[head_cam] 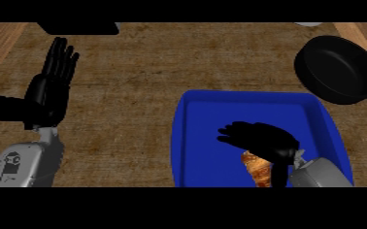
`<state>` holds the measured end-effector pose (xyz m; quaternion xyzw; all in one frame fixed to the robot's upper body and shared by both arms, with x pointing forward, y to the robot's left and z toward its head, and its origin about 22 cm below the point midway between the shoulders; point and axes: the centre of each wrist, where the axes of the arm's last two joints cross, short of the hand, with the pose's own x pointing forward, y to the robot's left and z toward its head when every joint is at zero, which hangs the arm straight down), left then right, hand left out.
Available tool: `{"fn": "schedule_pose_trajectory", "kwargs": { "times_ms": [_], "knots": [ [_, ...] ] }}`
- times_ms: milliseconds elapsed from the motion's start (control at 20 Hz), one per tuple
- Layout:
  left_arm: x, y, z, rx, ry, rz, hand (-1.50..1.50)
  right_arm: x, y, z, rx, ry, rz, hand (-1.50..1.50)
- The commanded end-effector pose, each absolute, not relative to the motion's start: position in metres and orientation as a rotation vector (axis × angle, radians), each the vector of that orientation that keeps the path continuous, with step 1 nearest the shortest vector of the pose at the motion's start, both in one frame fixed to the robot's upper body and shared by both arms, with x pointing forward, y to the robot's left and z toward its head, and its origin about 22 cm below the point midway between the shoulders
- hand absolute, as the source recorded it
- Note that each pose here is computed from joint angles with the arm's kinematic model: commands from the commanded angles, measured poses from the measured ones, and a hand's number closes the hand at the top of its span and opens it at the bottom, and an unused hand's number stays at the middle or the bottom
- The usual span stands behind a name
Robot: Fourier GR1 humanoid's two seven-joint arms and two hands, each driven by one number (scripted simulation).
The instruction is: Pick the croissant from the tray and place it in the pot
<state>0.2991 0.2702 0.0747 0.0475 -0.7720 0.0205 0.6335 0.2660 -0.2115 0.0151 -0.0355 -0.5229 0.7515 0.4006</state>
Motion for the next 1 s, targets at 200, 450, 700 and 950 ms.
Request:
{"fn": "schedule_pose_trajectory", "kwargs": {
  "times_ms": [200,450,700,950],
  "knots": [
    [0.303,0.263,0.09,0.119,-1.761,0.038,0.0,0.265,-0.192,-0.013,0.025,-1.435,2.02,1.5],
    [0.312,0.263,0.066,0.128,-1.769,0.053,0.0,0.244,-0.183,-0.012,0.029,-1.476,2.042,1.5],
    [0.295,0.27,0.057,0.102,-1.755,0.039,0.0,0.248,-0.171,-0.004,-0.052,-1.555,1.985,1.5],
    [0.298,0.257,0.07,0.112,-1.767,0.044,0.0,0.242,-0.183,0.034,-0.243,-1.674,1.904,1.5]
  ]
}}
